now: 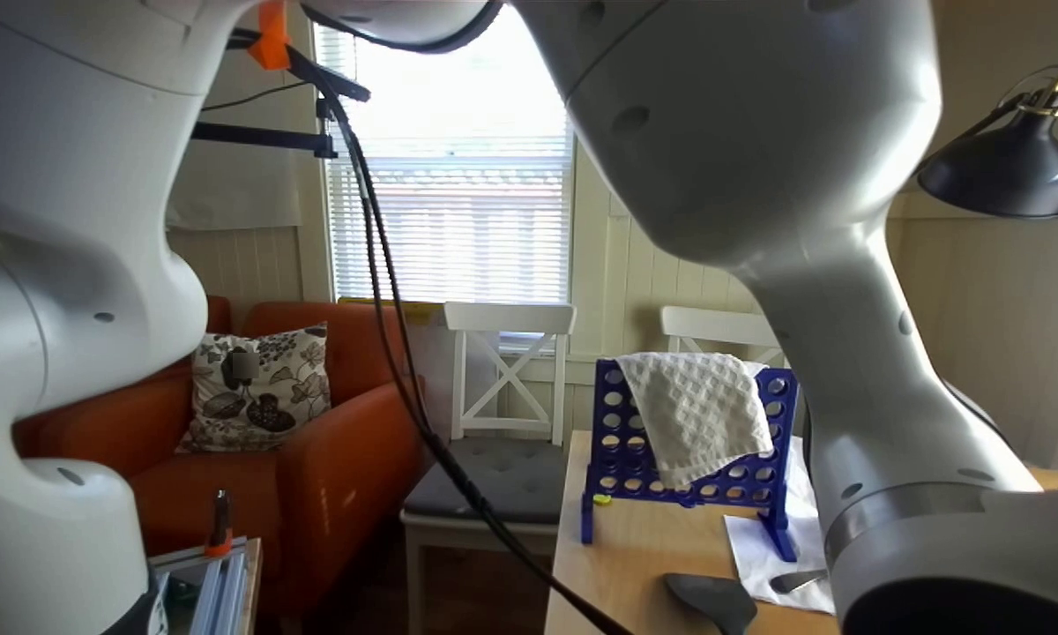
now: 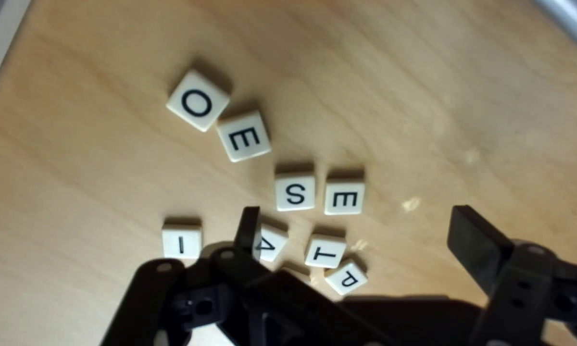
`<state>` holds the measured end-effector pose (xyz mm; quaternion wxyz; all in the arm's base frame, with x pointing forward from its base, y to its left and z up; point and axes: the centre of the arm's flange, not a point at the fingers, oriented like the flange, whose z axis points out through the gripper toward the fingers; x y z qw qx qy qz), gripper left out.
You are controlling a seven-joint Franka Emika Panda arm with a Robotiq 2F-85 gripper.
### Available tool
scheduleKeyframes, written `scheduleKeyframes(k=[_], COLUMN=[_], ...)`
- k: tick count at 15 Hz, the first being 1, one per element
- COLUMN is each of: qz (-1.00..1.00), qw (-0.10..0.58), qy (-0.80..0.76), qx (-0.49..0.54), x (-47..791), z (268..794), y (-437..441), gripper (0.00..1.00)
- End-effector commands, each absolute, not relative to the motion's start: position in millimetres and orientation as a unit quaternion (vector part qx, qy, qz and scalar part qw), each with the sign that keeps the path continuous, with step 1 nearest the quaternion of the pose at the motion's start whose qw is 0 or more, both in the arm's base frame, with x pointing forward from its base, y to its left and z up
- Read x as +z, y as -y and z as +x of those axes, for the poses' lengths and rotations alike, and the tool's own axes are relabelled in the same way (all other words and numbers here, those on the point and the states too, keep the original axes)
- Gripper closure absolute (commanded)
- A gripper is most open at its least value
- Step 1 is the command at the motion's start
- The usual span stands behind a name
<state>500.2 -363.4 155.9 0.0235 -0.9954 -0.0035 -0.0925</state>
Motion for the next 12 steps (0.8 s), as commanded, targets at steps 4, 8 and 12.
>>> scheduleKeyframes(k=[4, 8, 12], qz=[-0.994, -0.995, -0.994], qw=[0.033, 0.050, 0.061], qy=[0.008, 0.015, 0.022], qx=[-0.102, -0.089, -0.083], x=[157.8, 156.4, 150.9], z=[512.6, 515.5, 516.5], y=[364.3, 347.1, 340.6], gripper=[0.00, 0.00, 0.00])
